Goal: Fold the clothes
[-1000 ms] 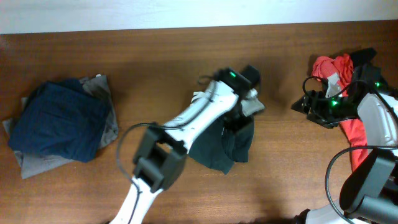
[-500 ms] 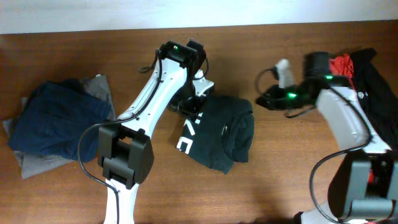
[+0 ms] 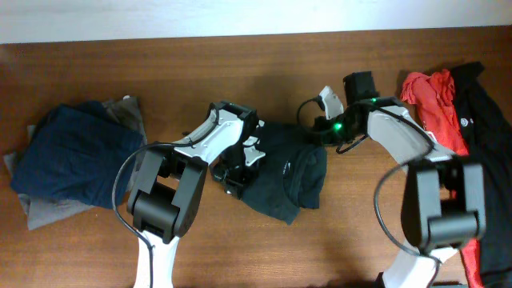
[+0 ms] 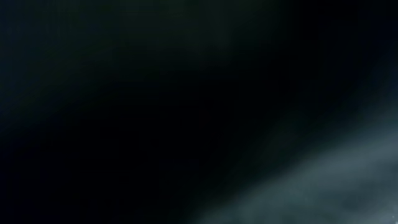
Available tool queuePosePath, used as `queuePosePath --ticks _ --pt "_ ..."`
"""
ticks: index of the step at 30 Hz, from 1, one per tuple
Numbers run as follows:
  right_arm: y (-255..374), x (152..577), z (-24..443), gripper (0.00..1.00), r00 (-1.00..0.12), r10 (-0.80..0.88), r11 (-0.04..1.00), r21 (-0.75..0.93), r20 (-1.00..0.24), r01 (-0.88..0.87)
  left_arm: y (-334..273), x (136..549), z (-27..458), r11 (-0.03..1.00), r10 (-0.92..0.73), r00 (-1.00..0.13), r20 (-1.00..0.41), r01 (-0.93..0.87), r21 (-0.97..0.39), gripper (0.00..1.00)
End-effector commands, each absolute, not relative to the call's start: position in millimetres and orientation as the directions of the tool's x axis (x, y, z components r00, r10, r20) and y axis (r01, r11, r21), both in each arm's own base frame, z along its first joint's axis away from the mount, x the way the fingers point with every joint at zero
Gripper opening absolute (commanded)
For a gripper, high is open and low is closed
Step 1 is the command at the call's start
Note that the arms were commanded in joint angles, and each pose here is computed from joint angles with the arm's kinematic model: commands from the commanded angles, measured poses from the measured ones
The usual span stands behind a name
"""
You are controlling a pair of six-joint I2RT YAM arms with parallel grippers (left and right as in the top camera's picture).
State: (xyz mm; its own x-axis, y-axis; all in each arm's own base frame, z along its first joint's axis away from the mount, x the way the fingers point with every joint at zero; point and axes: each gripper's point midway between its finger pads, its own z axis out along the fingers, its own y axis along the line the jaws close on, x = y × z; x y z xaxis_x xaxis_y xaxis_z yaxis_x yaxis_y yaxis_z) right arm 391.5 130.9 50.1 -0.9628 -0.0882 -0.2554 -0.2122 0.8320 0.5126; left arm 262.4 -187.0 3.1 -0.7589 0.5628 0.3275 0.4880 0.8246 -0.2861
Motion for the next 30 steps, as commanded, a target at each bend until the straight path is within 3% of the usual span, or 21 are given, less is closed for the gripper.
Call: queuePosePath --ticks 1,6,12,13,17,20,24,30 --pt "131.0 389.8 26.6 0.04 -0.975 -0.093 0.845 0.503 -0.201 -0.184 -171.2 258.2 2.7 0.837 0.547 -0.752 0.368 0.477 -0.268 0.01" --pt "114.0 390.1 16.6 0.04 -0.982 -0.071 0.9 0.412 -0.177 -0.139 -152.0 266.0 22.8 0.871 0.489 -0.795 0.357 0.426 -0.245 0.01" --pt "105.0 384.2 15.0 0.04 -0.987 -0.061 0.92 0.377 -0.147 -0.112 -130.4 306.4 79.8 0.894 0.417 -0.902 0.115 0.385 -0.228 0.01" --pt "105.2 383.5 15.0 0.04 -0.988 -0.061 0.919 0.378 -0.144 -0.111 -128.0 314.7 89.7 0.896 0.405 -0.913 0.058 0.383 -0.223 0.06" --pt "106.5 382.0 15.2 0.06 -0.988 -0.062 0.917 0.384 -0.138 -0.111 -138.3 357.1 129.4 0.871 0.349 -0.911 -0.222 0.403 -0.282 0.6" --pt "107.8 381.9 15.9 0.12 -0.989 -0.062 0.913 0.392 -0.138 -0.112 -154.0 375.0 135.7 0.834 0.333 -0.889 -0.313 0.433 -0.343 0.86" --pt "112.7 380.2 18.1 0.16 -0.989 -0.061 0.899 0.423 -0.133 -0.112 -164.8 378.8 114.3 0.81 0.334 -0.9 -0.281 0.426 -0.403 0.99" --pt "112.6 376.5 17.7 0.15 -0.991 -0.062 0.899 0.425 -0.117 -0.106 -189.8 372.4 61.2 0.727 0.335 -0.928 -0.161 0.364 -0.582 0.99"
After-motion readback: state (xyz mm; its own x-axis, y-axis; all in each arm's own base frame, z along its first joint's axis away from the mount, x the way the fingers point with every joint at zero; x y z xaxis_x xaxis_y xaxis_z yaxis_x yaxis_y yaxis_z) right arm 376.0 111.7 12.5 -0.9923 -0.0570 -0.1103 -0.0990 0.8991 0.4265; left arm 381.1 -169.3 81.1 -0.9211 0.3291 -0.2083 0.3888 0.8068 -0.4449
